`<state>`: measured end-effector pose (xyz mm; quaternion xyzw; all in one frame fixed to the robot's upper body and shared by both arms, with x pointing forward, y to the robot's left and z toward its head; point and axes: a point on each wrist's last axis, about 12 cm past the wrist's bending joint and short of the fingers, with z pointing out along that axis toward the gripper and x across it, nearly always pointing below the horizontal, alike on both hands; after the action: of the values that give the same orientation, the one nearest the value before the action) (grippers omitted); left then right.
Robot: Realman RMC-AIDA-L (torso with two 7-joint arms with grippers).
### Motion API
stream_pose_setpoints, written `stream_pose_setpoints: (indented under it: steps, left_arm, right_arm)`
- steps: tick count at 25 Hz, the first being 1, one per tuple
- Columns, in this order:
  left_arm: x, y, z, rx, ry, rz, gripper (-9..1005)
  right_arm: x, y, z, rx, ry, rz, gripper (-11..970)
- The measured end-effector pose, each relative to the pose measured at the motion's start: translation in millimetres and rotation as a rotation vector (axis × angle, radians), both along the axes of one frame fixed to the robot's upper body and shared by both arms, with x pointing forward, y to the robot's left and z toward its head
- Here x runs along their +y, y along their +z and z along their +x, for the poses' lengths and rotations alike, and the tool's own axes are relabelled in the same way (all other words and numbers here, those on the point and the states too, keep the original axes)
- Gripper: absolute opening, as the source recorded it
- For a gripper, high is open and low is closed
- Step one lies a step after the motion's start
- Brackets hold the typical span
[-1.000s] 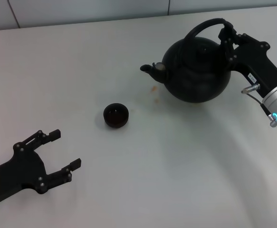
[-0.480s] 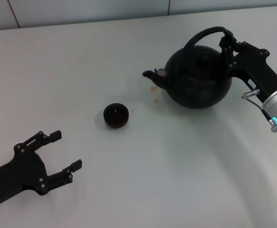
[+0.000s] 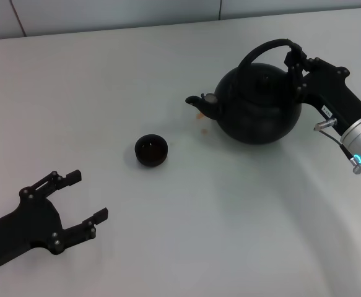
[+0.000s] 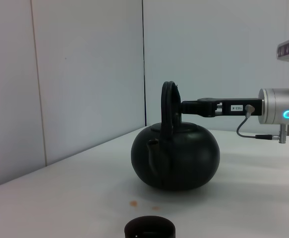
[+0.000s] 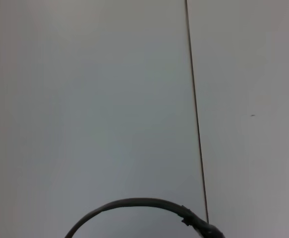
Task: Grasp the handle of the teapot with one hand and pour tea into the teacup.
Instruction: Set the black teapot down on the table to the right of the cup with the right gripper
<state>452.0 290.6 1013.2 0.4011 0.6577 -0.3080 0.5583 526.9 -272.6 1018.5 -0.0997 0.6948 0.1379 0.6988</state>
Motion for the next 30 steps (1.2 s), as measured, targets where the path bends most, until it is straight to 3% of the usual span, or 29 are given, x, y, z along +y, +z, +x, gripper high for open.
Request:
stream_pose_setpoints:
  steps: [5, 11, 25, 30]
  left_arm:
    - [0.3, 0.2, 0.2, 0.0, 0.003, -0.002, 847]
    - [0.6, 0.6, 1.0, -0.001, 0.008, -0.004, 846]
    - [0.7, 1.5, 2.6, -0.003, 0.013, -0.008, 846]
    - [0.7, 1.5, 2.6, -0.002, 0.013, -0.008, 846]
  right_arm:
    - [-1.5, 0.2, 0.3, 0.0, -0.003, -0.003, 90]
    - [-2.4, 0.3, 0.5, 0.0, -0.006, -0.004, 237]
    - [-7.3, -0.5, -4.0, -0.007, -0.018, -0.004, 684]
    - [-13.6, 0.6, -19.3, -0.056, -0.025, 0.021, 684]
